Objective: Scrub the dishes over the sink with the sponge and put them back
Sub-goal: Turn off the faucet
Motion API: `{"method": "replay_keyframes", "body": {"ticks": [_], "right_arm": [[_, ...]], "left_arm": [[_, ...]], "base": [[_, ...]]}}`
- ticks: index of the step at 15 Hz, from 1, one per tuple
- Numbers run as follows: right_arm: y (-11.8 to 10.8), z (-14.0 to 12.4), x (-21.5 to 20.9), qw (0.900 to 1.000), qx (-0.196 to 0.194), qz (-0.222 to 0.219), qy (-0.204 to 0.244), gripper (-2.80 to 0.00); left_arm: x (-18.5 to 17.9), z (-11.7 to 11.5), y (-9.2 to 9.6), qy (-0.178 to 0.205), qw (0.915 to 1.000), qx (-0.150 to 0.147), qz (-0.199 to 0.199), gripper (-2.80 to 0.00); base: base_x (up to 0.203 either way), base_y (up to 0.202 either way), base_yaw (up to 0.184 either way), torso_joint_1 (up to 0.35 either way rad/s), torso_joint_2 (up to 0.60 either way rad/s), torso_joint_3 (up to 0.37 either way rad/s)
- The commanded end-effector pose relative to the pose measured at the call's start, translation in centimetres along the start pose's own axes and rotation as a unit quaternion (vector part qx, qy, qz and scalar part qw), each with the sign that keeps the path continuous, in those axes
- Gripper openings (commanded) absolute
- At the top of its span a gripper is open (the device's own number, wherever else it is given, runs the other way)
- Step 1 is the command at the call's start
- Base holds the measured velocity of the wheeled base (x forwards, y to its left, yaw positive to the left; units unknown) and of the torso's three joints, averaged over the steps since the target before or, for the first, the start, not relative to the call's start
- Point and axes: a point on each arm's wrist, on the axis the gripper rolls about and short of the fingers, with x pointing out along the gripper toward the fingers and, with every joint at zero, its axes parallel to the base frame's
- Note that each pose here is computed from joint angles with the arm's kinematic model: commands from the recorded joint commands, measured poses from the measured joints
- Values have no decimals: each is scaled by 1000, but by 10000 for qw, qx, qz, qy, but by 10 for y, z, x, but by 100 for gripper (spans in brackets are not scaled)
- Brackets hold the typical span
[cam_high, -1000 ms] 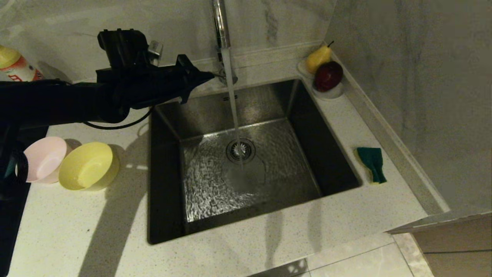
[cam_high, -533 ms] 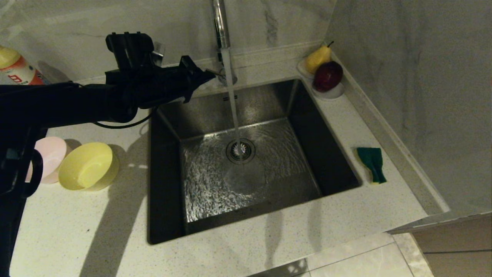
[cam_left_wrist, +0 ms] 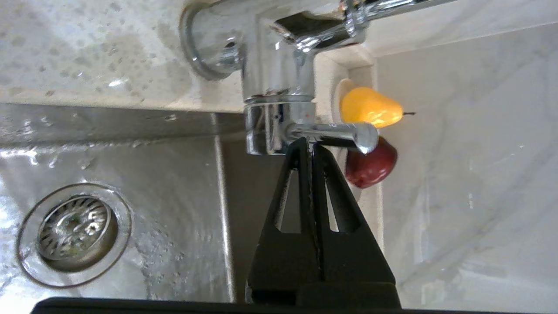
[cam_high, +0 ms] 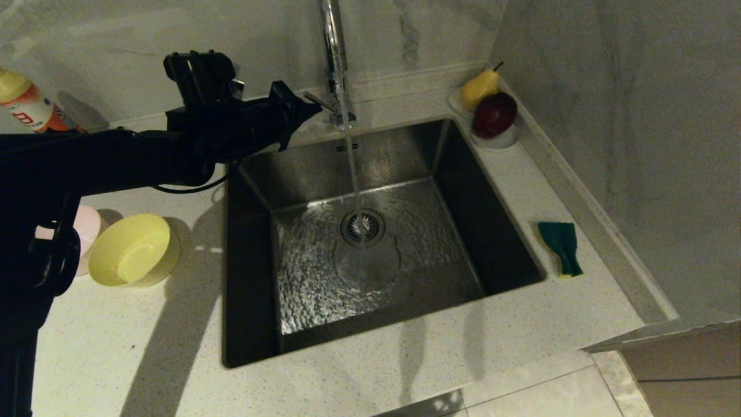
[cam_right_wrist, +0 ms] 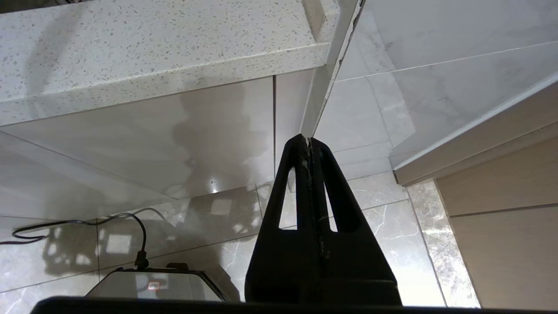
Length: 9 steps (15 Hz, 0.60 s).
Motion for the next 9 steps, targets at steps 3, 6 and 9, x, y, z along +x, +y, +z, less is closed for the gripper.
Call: {"method": "replay_keyframes", "body": {"ticks": [3,6,9], "right_arm": [[0,0,0,10000,2,-8,7,-280],[0,0,0,10000,2,0,7,-280],[0,0,0,10000,2,0,7,-280]], "left_arm": [[-1,2,-3,-24,10000,-8,-53,-280],[0,1,0,-23,10000,-14,-31,-280],[-1,4,3,-90,10000,9,-25,-280]], "base": [[0,0,0,0,0,0],[0,0,0,0,0,0],[0,0,0,0,0,0]]}}
